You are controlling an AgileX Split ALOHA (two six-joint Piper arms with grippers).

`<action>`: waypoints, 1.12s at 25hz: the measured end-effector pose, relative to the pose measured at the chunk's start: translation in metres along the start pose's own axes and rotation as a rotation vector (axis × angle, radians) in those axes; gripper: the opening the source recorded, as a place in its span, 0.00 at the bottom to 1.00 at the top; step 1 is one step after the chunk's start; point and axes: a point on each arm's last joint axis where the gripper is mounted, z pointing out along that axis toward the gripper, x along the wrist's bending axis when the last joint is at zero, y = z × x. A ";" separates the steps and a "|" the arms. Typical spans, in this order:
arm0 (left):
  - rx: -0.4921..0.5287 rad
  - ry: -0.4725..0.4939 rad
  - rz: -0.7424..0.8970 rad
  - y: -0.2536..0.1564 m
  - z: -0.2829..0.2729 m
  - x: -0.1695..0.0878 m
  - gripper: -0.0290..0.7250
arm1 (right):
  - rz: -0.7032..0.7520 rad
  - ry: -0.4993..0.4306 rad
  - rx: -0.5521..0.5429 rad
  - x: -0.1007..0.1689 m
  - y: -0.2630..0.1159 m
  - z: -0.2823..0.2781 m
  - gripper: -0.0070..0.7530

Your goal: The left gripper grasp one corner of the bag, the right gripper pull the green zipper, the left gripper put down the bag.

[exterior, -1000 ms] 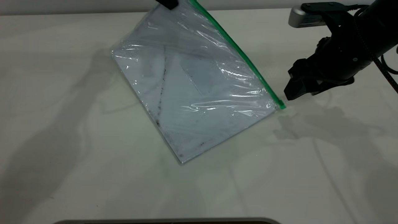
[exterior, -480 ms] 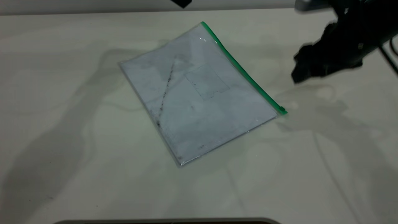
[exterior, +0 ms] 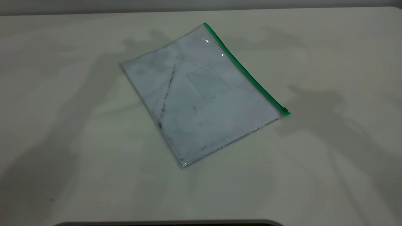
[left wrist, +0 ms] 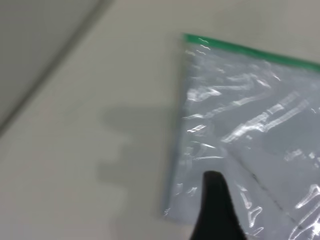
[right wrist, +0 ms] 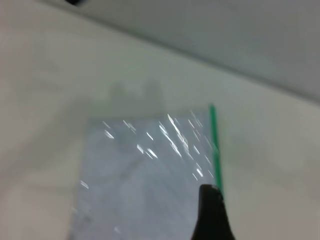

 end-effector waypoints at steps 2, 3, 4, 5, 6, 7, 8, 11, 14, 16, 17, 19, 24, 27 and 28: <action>-0.011 0.079 -0.030 0.002 -0.025 0.002 0.80 | -0.017 0.044 -0.052 0.010 0.013 -0.026 0.77; -0.018 0.122 -0.045 0.003 -0.038 0.003 0.80 | -0.023 0.062 -0.078 0.014 0.018 -0.040 0.77; -0.025 0.158 -0.061 0.004 -0.050 0.004 0.80 | -0.015 0.084 -0.092 0.019 0.022 -0.054 0.77; -0.035 0.200 -0.089 0.004 -0.063 0.005 0.80 | -0.022 0.102 -0.093 0.022 0.024 -0.066 0.77; -0.049 0.240 -0.128 0.005 -0.077 0.005 0.80 | -0.015 0.116 -0.100 0.025 0.026 -0.080 0.77; -0.068 0.275 -0.164 0.005 -0.092 0.004 0.80 | -0.017 0.119 -0.105 0.028 0.027 -0.093 0.77; -0.086 0.309 -0.205 0.004 -0.105 0.004 0.80 | -0.018 0.122 -0.099 0.031 0.027 -0.105 0.77; -0.170 0.386 -0.280 0.003 -0.154 -0.003 0.80 | -0.048 0.119 -0.112 0.043 0.025 -0.142 0.77; -0.279 0.405 -0.336 0.000 -0.204 -0.017 0.80 | -0.088 0.146 -0.105 0.059 0.017 -0.176 0.77; -0.357 0.401 -0.356 -0.005 -0.239 -0.029 0.80 | -0.119 0.154 -0.109 0.070 0.011 -0.197 0.77; -0.396 0.395 -0.361 -0.008 -0.257 -0.037 0.80 | -0.131 0.156 -0.116 0.075 0.007 -0.208 0.77; -0.446 0.383 -0.361 -0.019 -0.287 -0.052 0.80 | -0.152 0.139 -0.127 0.082 0.000 -0.227 0.77; -0.444 0.373 -0.366 -0.067 -0.331 -0.089 0.80 | -0.136 0.102 -0.115 0.093 -0.022 -0.255 0.77; -0.392 0.377 -0.374 -0.103 -0.337 -0.107 0.80 | -0.137 0.086 -0.078 0.095 -0.032 -0.263 0.77; -0.375 0.386 -0.381 -0.117 -0.338 -0.114 0.80 | -0.140 0.085 -0.066 0.097 -0.035 -0.266 0.77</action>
